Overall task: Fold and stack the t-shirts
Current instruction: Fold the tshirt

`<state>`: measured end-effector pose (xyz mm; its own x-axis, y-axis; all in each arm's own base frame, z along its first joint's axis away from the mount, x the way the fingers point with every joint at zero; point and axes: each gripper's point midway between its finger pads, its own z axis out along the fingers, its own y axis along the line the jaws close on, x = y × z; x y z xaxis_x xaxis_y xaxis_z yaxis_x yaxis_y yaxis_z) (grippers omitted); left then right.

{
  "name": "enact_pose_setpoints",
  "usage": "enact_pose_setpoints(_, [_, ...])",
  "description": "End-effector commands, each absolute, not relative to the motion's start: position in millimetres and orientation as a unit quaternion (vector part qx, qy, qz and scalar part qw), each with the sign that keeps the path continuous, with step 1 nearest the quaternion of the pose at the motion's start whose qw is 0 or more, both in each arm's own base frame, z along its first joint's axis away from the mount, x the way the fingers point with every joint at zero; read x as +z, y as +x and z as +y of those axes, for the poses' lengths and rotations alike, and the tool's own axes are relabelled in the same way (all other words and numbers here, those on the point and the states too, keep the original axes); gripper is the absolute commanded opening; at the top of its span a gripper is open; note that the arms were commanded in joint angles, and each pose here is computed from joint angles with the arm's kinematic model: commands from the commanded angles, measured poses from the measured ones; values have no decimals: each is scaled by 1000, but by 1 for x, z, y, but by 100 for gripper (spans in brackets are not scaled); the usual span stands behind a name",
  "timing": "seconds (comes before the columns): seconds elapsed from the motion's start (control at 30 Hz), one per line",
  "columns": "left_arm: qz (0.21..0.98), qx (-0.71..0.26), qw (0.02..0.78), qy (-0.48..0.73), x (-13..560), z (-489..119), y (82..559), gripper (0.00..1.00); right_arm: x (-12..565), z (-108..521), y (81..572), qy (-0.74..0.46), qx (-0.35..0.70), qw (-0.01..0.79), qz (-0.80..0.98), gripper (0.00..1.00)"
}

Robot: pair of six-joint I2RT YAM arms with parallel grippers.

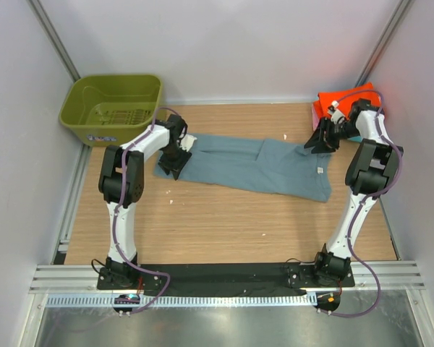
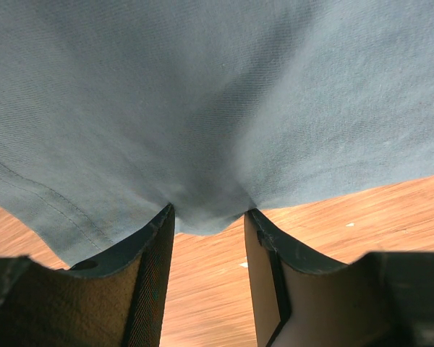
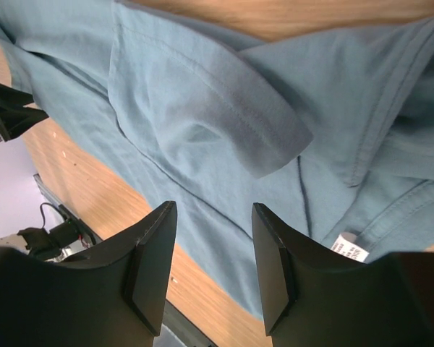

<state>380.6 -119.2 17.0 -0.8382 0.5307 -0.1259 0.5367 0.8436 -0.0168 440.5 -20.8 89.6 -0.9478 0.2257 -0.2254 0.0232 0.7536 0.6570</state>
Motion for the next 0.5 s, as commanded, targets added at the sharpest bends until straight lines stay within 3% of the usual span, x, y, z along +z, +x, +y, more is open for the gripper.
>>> enact_pose_setpoints(0.0, [958,-53,34,279,-4,-129,373,44,99,-32,457,69,334,176,923,52])
enact_pose_setpoints(0.47, [958,-48,30,282,-7,-130,371,44,78,-30,449,78,336,149,927,53])
